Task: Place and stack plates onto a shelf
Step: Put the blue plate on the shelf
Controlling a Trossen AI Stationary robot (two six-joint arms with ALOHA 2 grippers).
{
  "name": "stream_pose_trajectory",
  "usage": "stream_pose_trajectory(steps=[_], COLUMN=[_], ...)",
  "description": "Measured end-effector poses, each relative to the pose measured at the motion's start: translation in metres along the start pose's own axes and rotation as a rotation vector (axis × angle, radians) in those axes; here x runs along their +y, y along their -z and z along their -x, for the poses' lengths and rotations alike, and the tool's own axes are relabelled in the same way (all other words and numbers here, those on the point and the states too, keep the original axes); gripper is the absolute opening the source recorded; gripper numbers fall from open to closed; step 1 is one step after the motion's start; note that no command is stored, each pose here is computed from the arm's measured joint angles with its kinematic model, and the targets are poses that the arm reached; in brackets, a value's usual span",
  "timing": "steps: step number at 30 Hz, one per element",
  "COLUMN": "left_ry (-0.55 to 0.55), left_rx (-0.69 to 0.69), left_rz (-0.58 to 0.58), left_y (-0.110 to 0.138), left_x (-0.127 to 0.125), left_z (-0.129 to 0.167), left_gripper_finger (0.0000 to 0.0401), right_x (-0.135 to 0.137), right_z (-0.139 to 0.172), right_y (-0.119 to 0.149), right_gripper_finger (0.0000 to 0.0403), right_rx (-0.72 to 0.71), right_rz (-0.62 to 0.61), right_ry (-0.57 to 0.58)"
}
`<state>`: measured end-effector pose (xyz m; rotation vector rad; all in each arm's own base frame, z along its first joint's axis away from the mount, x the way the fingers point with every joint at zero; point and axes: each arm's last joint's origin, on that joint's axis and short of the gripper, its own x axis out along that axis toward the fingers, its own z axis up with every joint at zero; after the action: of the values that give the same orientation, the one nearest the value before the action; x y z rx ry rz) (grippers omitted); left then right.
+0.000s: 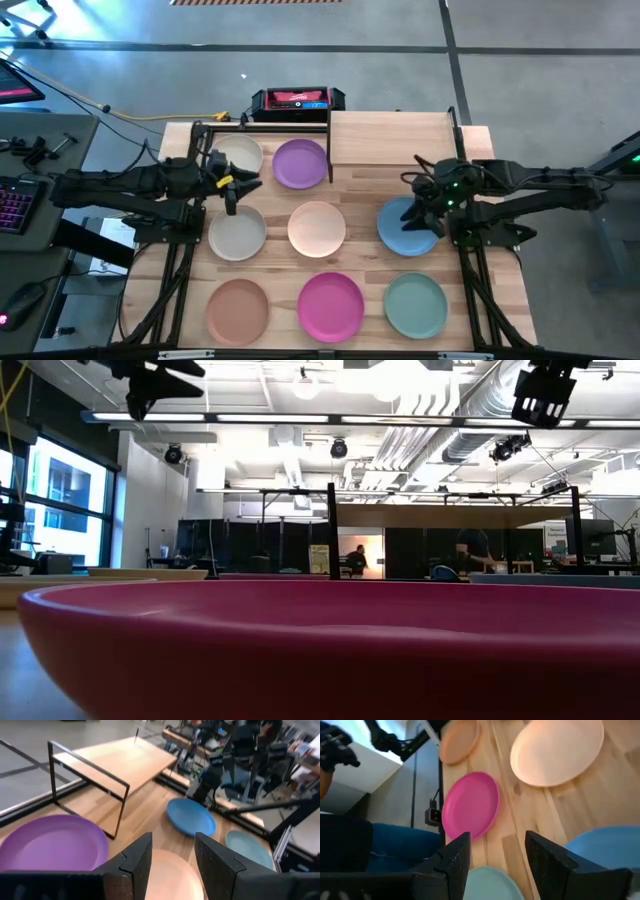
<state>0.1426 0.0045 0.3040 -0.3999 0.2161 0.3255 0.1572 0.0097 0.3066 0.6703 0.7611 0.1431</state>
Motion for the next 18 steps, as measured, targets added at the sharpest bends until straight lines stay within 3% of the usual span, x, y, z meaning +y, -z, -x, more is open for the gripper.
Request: stream_pose_trajectory(steps=[18], left_ry=[0.056], left_rx=[0.081], left_rz=[-0.039], left_y=[0.007], left_x=[-0.004], left_z=[-0.002], left_gripper_finger=[0.0138], right_x=[0.004], right_z=[-0.059], right_y=[0.007], right_gripper_finger=[0.0172], right_rx=[0.204], right_rz=[-0.27], right_ry=[0.137])
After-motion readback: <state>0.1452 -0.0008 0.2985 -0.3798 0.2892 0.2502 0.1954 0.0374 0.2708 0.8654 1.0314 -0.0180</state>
